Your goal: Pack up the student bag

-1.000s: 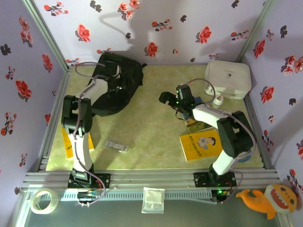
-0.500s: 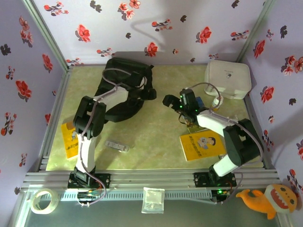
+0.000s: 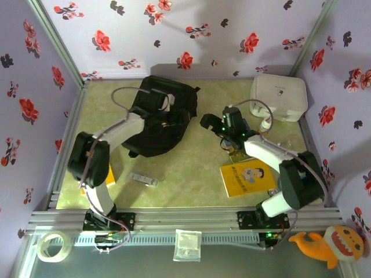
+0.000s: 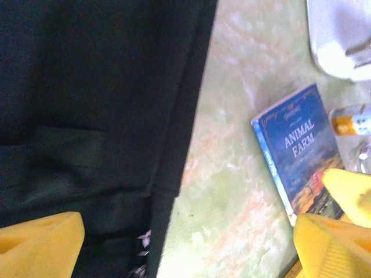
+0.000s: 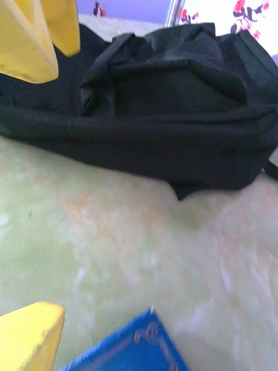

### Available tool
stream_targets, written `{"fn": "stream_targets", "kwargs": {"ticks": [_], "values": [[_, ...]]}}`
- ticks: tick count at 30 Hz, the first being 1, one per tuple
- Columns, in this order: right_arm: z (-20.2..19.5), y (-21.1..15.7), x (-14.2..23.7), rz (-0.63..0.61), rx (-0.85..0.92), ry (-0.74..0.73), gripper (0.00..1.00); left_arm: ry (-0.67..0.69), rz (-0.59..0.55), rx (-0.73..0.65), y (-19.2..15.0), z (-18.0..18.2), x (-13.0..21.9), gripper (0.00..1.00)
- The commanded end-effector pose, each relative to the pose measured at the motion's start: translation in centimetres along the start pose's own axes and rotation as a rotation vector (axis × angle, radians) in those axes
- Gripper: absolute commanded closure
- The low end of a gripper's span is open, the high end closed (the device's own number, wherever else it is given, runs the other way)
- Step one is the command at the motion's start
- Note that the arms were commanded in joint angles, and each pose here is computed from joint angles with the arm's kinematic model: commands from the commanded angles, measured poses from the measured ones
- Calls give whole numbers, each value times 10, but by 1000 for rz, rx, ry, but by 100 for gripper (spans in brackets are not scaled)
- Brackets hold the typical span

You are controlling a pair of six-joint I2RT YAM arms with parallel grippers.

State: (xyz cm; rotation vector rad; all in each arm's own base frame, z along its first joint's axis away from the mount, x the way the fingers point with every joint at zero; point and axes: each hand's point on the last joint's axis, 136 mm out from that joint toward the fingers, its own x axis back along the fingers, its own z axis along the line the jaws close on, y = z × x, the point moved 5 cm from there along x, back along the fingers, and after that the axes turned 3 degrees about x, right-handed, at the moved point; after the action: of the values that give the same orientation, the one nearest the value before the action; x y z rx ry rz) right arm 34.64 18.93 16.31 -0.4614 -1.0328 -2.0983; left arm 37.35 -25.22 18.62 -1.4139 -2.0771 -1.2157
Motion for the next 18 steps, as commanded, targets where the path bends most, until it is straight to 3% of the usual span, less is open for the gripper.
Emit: {"fn": "stream_targets", "kwargs": {"ticks": [1,8,12,18], "values": [[25,-6,-19,112,-35,88,5,26,-30,4,1,15,30,7],[41,-19,-74,256,-72,82,24,95,15,-23,-26,38,42,8],[43,-26,-97,314,-87,103,34,125,75,-33,-40,48,37,21],[25,-28,-107,321,-55,26,63,111,172,-115,-57,40,22,33]]}}
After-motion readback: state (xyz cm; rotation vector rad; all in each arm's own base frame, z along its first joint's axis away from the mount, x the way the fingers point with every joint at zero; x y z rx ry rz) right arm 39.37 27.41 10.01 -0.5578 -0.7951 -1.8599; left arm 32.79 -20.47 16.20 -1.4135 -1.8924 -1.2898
